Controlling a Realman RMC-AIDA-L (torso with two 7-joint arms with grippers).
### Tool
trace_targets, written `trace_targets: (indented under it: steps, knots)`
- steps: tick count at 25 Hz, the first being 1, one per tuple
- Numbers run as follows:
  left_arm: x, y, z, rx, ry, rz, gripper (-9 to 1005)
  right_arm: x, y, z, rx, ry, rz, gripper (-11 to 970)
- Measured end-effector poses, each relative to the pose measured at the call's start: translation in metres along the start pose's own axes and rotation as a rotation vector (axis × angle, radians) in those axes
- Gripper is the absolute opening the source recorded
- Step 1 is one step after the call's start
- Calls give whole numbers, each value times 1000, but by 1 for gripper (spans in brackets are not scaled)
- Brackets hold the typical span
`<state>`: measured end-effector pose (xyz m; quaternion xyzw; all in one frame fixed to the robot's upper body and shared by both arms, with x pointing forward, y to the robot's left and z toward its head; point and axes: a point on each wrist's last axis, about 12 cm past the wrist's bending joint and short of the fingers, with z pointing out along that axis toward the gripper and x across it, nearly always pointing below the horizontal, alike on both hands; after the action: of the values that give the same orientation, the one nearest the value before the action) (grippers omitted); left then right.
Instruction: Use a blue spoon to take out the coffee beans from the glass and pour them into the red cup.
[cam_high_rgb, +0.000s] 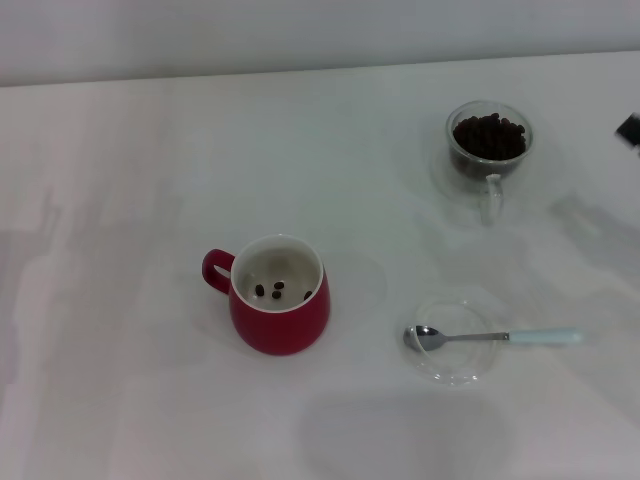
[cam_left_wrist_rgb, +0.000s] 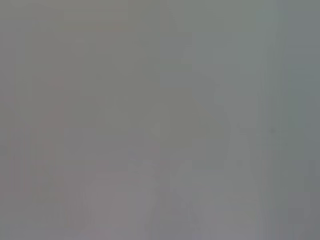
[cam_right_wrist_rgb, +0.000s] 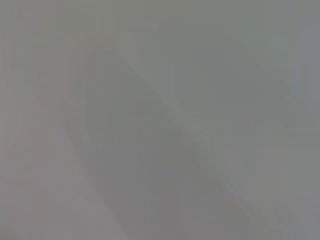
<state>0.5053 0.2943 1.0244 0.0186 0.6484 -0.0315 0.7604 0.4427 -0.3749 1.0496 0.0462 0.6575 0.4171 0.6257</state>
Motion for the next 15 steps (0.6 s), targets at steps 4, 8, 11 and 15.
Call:
trace_targets:
  steps: [4, 8, 11, 15]
  knots:
    - [1, 0, -2, -3, 3, -2, 799, -4, -3, 9, 71, -125, -226, 445]
    - [2, 1, -3, -5, 11, -1, 799, -5, -17, 17, 250, -174, -468, 486]
    - [3, 2, -6, -13, 21, -3, 799, -4, -27, 26, 344, -151, -592, 516]
    - [5, 3, -11, -22, 30, -7, 799, -3, -32, 30, 405, -121, -689, 669]
